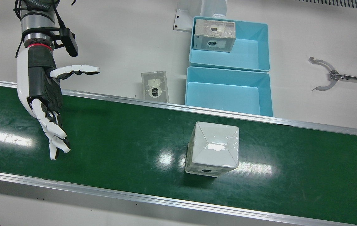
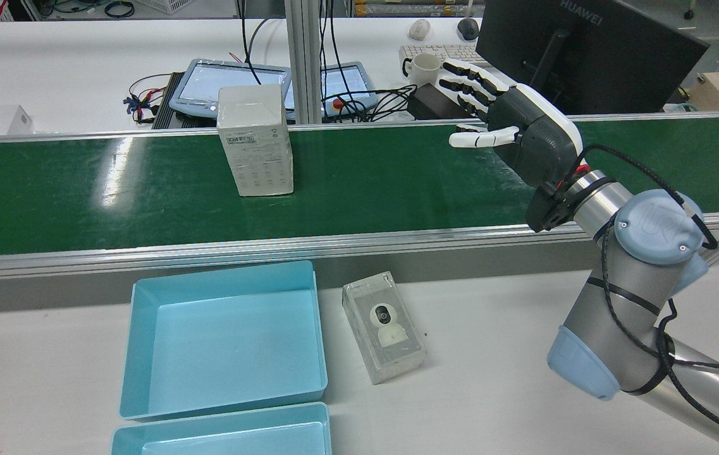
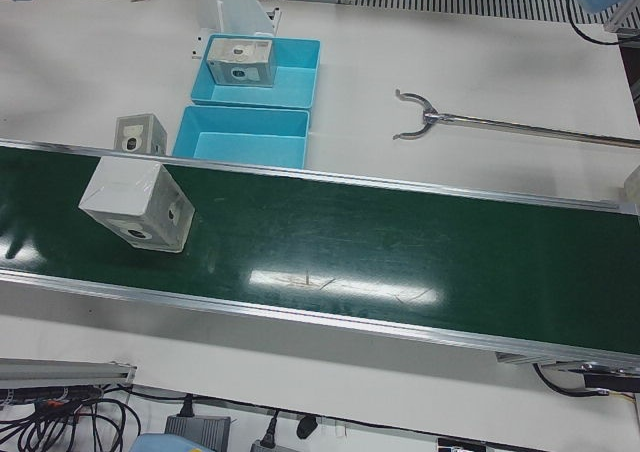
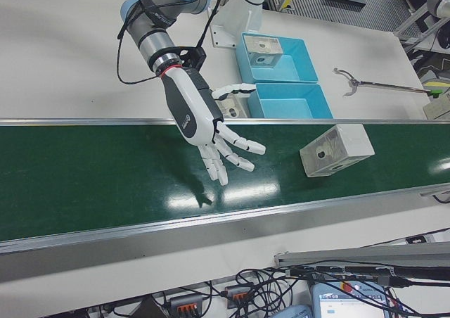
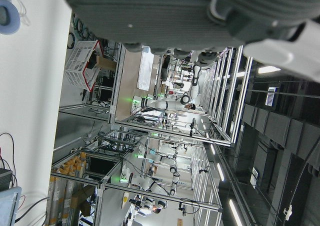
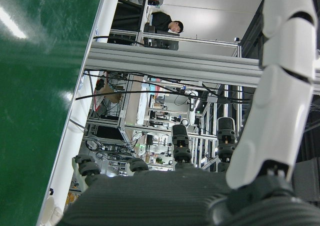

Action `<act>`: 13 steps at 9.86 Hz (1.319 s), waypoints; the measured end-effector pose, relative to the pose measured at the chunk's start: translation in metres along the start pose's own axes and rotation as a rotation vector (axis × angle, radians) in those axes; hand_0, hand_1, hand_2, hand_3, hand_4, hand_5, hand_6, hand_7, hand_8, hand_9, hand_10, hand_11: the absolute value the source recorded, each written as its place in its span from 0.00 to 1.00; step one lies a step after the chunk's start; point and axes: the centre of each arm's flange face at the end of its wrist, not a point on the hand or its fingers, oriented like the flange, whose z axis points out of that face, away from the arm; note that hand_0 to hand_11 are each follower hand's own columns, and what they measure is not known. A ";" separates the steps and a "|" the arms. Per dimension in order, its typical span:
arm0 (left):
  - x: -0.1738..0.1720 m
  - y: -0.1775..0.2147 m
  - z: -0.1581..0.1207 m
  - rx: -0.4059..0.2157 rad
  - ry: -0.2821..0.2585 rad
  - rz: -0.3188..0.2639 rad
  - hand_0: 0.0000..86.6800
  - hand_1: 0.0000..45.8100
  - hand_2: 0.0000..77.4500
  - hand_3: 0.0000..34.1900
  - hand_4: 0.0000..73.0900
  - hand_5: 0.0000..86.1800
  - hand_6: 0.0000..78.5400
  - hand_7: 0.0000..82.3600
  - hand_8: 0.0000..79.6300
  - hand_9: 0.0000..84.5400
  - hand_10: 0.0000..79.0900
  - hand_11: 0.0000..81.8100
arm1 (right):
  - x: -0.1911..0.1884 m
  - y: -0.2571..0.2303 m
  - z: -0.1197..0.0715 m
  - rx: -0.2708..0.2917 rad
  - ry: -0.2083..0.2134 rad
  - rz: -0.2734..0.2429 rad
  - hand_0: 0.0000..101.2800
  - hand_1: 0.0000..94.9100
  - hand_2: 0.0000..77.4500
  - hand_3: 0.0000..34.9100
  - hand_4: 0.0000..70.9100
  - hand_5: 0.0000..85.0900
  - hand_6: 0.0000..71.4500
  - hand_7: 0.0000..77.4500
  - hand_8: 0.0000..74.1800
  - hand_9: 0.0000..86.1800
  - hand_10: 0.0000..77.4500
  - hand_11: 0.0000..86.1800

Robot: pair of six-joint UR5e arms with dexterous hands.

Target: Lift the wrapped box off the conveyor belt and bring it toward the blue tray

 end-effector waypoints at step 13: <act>0.000 0.000 0.000 0.000 0.000 0.000 0.00 0.00 0.01 0.00 0.00 0.01 0.00 0.01 0.01 0.00 0.00 0.00 | 0.027 -0.003 0.038 0.028 0.018 -0.012 0.42 0.10 0.20 0.86 0.21 0.19 0.00 0.22 0.00 0.03 0.06 0.08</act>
